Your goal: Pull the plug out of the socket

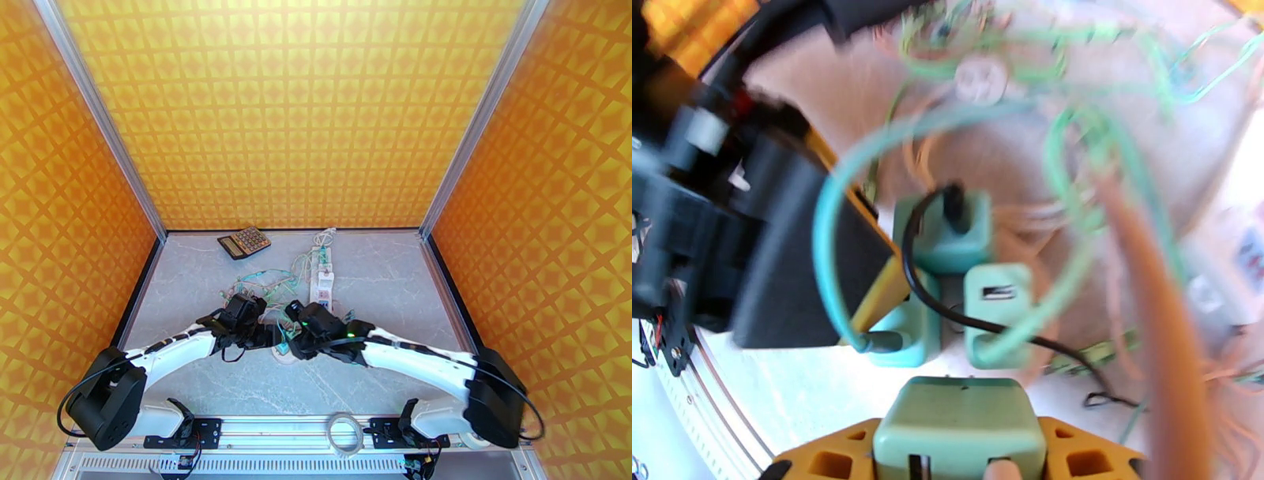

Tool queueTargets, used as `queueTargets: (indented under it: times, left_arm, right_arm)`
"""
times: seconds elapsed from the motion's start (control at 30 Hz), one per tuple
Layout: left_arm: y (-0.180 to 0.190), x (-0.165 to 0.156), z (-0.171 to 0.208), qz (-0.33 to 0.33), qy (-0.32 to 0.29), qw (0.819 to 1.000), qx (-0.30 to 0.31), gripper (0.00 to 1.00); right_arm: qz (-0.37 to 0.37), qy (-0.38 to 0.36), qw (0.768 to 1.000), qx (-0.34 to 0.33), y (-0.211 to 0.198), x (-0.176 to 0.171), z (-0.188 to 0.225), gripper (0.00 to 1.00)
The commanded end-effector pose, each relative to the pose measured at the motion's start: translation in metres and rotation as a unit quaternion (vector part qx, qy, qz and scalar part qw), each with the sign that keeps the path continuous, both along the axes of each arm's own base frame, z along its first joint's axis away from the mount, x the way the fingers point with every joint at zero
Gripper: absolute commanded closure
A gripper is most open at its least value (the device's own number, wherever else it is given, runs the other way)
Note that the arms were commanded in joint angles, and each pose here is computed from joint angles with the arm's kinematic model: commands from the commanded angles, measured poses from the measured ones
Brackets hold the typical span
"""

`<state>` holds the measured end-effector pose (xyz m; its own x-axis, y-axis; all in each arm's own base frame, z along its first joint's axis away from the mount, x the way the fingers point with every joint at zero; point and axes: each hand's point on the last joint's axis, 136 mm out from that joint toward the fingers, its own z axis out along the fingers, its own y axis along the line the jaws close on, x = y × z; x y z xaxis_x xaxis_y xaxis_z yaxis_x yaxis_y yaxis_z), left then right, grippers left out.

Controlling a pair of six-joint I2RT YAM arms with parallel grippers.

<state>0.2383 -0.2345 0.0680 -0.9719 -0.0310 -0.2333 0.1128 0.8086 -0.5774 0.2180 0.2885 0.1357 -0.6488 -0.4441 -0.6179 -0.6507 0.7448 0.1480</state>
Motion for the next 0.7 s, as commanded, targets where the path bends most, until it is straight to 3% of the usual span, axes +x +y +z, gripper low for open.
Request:
queueTargets:
  times: [0.0,0.23,0.33,0.53,0.67]
  left_arm:
    - [0.040,-0.030,-0.039,0.016,0.067,0.992,0.109,0.32]
    - [0.033,-0.019,-0.016,0.019,0.048,0.994,0.095,0.27]
    - [0.031,-0.013,-0.002,0.021,0.033,0.995,0.087,0.21]
    - [0.034,-0.004,0.021,0.033,0.004,0.996,0.086,0.07]
    - [0.036,-0.002,0.032,0.039,-0.009,0.996,0.079,0.06]
  right_arm:
    - [-0.019,-0.043,0.999,-0.015,-0.017,0.008,0.028,0.66]
    - [-0.062,-0.092,0.994,-0.005,-0.039,0.018,0.079,0.67]
    - [-0.089,-0.110,0.990,-0.011,-0.053,0.027,0.100,0.68]
    - [-0.170,-0.142,0.975,-0.024,-0.100,0.051,0.137,0.67]
    - [-0.217,-0.152,0.964,-0.022,-0.132,0.063,0.151,0.66]
